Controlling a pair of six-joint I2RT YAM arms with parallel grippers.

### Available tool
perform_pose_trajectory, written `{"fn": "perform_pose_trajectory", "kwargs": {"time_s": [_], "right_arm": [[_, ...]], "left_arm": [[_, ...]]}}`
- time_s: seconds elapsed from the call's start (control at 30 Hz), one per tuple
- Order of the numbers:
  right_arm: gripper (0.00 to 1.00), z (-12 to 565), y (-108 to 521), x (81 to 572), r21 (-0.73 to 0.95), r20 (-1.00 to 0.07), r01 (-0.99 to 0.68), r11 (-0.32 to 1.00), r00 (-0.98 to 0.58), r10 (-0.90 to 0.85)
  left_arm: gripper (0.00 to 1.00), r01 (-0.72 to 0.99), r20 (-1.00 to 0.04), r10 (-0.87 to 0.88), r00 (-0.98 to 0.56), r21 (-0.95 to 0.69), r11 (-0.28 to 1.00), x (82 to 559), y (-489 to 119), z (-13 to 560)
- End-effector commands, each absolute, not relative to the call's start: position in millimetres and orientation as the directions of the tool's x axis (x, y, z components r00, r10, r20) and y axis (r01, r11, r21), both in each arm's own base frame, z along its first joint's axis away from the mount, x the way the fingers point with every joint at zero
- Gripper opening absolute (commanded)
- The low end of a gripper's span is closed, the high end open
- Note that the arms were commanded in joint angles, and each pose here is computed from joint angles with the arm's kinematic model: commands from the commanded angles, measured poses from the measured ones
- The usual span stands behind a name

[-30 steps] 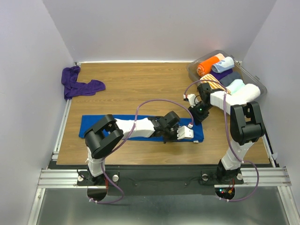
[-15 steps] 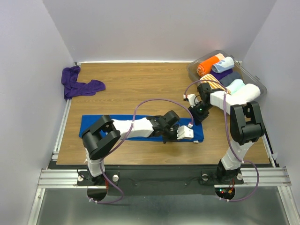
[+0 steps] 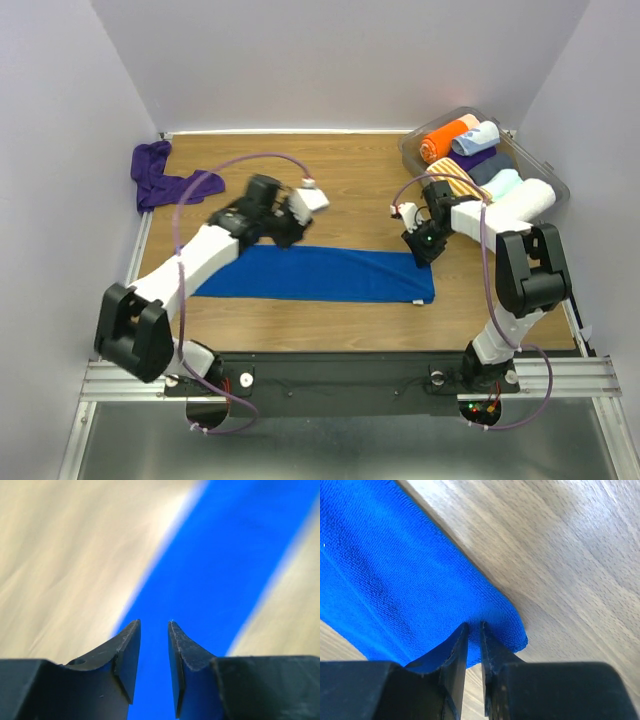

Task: Roll the towels
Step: Fold the towel

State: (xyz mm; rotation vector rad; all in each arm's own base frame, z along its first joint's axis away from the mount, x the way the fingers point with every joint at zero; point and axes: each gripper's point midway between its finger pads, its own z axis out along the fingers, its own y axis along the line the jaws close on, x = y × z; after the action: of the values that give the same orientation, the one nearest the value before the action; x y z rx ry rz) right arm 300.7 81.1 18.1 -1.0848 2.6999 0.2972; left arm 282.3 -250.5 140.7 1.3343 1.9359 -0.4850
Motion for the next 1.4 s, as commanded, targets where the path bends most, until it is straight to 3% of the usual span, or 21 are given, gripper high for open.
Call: {"fn": "perform_pose_trajectory", "kwargs": {"time_s": [0.0, 0.1, 0.27, 0.57, 0.7, 0.83, 0.97, 1.17, 1.37], "right_arm": [[0.21, -8.8, 50.1, 259.9, 0.072, -0.097, -0.740, 0.668, -0.672, -0.734], [0.21, -4.9, 41.5, 246.5, 0.065, -0.062, -0.759, 0.648, -0.651, -0.756], [0.21, -6.0, 29.0, 221.0, 0.079, 0.006, -0.782, 0.619, -0.620, -0.784], [0.22, -8.4, 28.6, 211.2, 0.097, 0.020, -0.768, 0.633, -0.634, -0.773], [0.22, -5.6, 37.0, 235.9, 0.067, -0.031, -0.750, 0.659, -0.661, -0.750], [0.22, -5.0, 48.5, 292.7, 0.013, -0.091, -0.729, 0.684, -0.682, -0.725], [0.22, 0.3, 59.4, 341.7, -0.027, -0.149, -0.702, 0.712, -0.702, -0.697], [0.22, 15.4, 72.5, 375.1, -0.048, -0.219, -0.676, 0.736, -0.712, -0.668], [0.39, 74.4, 86.0, 364.9, -0.017, -0.348, -0.612, 0.790, -0.738, -0.579]], "left_arm": [[0.40, 0.825, -0.655, 0.655, -0.377, 0.084, 0.559, 291.3, -164.7, 134.0], [0.39, 0.697, -0.587, 0.589, -0.556, 0.056, 0.714, 301.8, -97.2, 119.5], [0.37, 0.528, -0.517, 0.454, -0.725, 0.006, 0.849, 300.2, -36.8, 85.7], [0.34, 0.494, -0.426, 0.442, -0.789, -0.013, 0.870, 315.1, -23.0, 32.9], [0.33, 0.458, -0.407, 0.418, -0.812, -0.001, 0.889, 337.9, -17.8, 15.5], [0.33, 0.359, -0.404, 0.331, -0.853, 0.006, 0.933, 354.5, 6.5, 8.5], [0.33, 0.335, -0.408, 0.314, -0.857, 0.022, 0.942, 351.0, 19.7, 12.6], [0.38, 0.352, -0.452, 0.314, -0.835, 0.000, 0.936, 340.6, 11.7, 32.6], [0.47, 0.324, -0.519, 0.256, -0.816, -0.043, 0.945, 338.0, 0.2, 64.1]]}}
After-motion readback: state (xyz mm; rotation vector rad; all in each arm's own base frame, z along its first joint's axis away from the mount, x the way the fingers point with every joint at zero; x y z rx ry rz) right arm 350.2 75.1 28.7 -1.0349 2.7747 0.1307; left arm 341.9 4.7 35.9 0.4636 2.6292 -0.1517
